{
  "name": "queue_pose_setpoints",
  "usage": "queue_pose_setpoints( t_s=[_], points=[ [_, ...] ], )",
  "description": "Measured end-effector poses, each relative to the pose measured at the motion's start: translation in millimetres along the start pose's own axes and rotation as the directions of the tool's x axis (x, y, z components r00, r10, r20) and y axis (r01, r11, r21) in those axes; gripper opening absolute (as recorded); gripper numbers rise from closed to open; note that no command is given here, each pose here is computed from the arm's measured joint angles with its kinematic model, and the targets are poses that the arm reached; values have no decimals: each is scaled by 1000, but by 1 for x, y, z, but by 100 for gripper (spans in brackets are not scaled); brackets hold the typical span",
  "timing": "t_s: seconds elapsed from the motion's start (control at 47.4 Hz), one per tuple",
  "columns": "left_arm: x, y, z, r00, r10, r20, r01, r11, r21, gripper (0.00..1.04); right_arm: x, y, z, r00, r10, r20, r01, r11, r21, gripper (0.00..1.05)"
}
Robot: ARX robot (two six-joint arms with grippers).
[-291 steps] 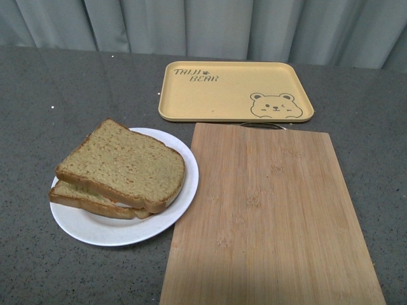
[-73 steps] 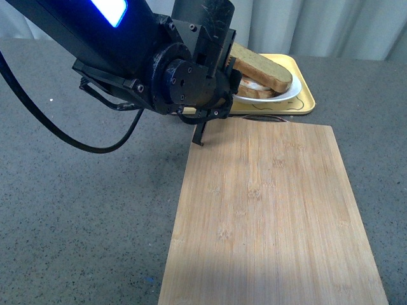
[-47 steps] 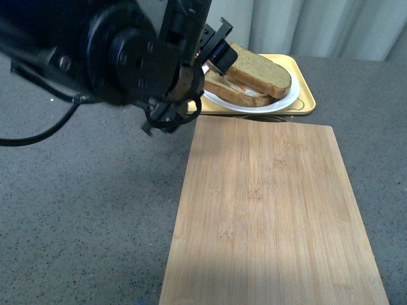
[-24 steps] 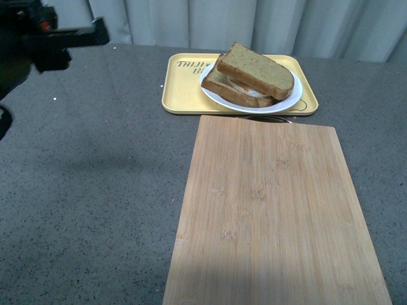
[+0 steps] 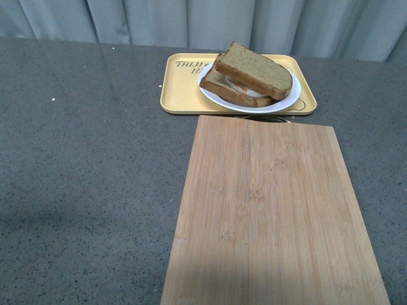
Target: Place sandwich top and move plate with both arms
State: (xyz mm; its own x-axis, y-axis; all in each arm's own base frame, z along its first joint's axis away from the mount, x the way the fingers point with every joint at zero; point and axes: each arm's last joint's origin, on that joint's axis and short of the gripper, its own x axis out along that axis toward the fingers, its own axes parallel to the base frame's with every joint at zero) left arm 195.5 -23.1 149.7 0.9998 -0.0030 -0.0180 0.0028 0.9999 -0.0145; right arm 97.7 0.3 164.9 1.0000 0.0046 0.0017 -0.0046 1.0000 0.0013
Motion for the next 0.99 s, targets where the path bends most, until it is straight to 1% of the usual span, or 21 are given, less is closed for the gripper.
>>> queue_pose_setpoints(
  t_s=[0.084,0.169,0.253,0.316,0.422,0.992],
  points=[
    [-9,4,6,1000,-4,-17,4,1000,3,4,0,0,0,1000,0,0,0,1000,0,95],
    [-20,7,12,1000,-5,4,5,1000,4,4,0,0,0,1000,0,0,0,1000,0,95],
    [-28,11,12,1000,1,5,-1,1000,4,4,0,0,0,1000,0,0,0,1000,0,95],
    [-33,16,12,1000,-21,1,21,1000,5,4,0,0,0,1000,0,0,0,1000,0,95],
    [-39,22,12,1000,2,2,-2,1000,6,4,0,0,0,1000,0,0,0,1000,0,95],
    [-69,22,21,999,0,35,0,1000,6,4,0,0,0,1000,0,0,0,1000,0,95]
  ],
)
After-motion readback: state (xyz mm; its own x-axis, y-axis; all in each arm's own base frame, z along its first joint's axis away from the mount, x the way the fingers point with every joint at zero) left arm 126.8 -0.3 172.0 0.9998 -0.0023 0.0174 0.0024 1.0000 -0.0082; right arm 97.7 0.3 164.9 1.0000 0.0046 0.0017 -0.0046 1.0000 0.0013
